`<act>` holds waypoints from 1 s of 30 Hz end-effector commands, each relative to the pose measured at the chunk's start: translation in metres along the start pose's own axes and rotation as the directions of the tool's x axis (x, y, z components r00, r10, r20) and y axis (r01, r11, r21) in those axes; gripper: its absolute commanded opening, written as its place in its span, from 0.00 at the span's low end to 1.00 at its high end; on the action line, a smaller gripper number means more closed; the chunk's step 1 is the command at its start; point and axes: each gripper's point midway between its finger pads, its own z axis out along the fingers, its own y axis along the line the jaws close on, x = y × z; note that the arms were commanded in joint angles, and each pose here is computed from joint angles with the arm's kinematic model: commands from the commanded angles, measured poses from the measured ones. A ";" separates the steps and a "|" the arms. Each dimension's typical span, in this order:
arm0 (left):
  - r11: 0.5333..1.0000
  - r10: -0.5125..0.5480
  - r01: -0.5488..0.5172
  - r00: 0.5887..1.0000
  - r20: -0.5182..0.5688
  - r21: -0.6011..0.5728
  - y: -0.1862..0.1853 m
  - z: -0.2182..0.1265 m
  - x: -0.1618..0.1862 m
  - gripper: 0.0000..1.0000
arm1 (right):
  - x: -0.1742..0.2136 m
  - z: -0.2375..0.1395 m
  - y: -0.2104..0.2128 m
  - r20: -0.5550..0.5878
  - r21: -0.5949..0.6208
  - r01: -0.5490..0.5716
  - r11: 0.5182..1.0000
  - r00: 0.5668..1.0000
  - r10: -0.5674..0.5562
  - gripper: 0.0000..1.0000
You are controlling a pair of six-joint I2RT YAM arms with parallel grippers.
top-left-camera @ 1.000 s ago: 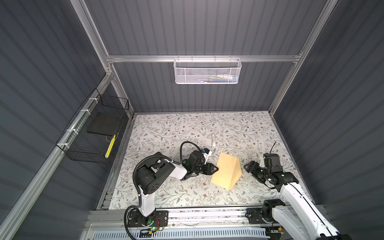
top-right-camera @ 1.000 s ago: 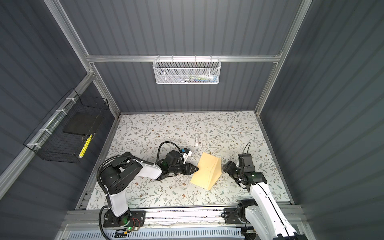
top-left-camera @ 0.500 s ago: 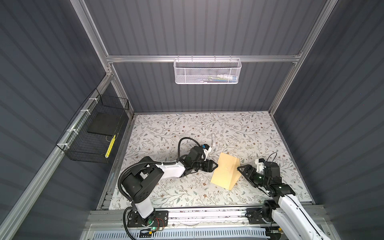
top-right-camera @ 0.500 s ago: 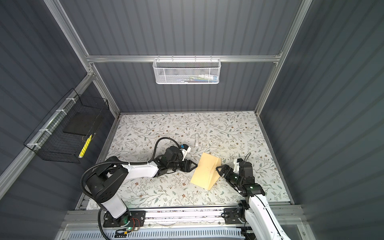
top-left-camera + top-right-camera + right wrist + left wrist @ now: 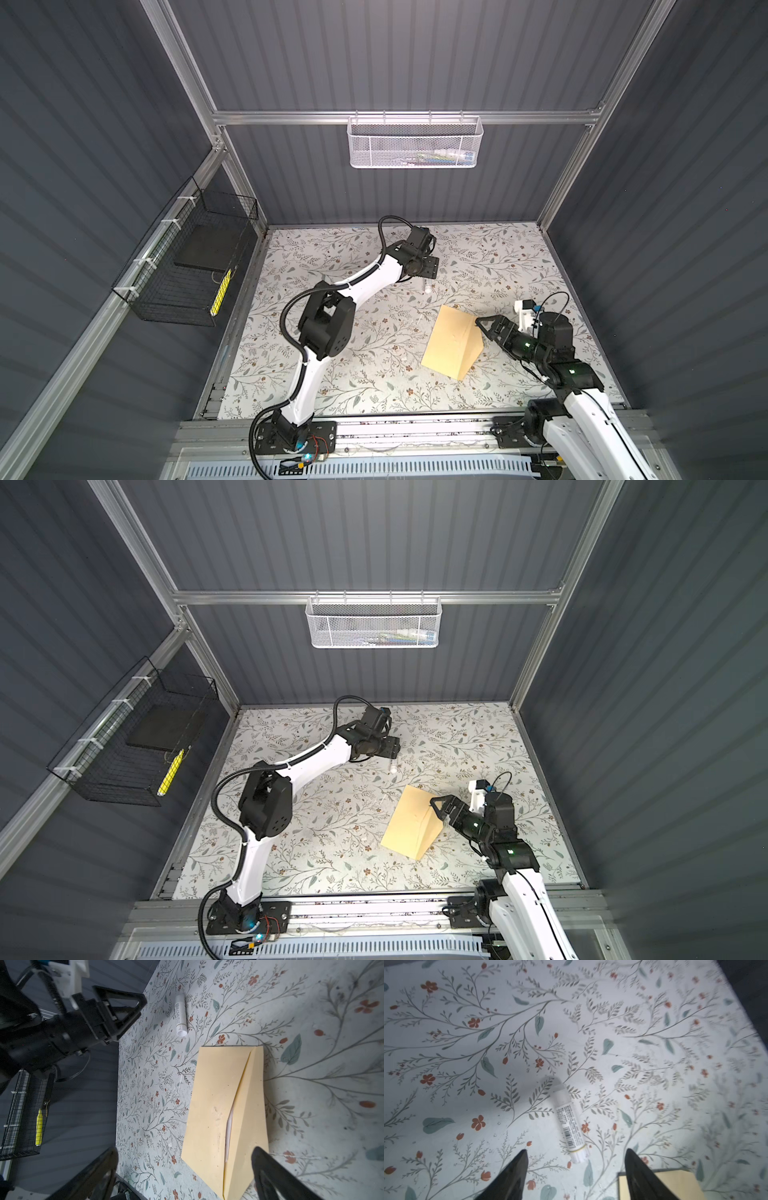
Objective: Place the letter into the envelope and seal it
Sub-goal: 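Release the envelope and move the left gripper to the white glue stick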
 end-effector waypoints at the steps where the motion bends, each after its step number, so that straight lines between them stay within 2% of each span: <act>1: 0.993 0.021 -0.041 0.984 -0.178 -0.108 0.015 0.015 0.040 0.71 | -0.001 -0.002 0.009 -0.024 -0.008 0.042 0.999 0.999 -0.042 0.99; 15: 0.991 -0.004 -0.026 0.974 -0.228 -0.128 0.021 0.050 0.058 0.62 | 0.001 0.002 0.011 -0.044 -0.031 0.054 0.998 0.997 -0.056 0.99; 22: 0.988 0.024 -0.062 0.967 -0.254 -0.143 0.027 0.057 0.063 0.52 | 0.003 0.002 0.009 -0.050 -0.028 0.052 0.998 0.997 -0.054 0.99; 30: 0.982 0.078 -0.121 0.960 -0.269 -0.144 0.031 0.063 0.067 0.47 | 0.001 0.003 0.009 -0.046 -0.030 0.048 0.998 0.998 -0.050 0.99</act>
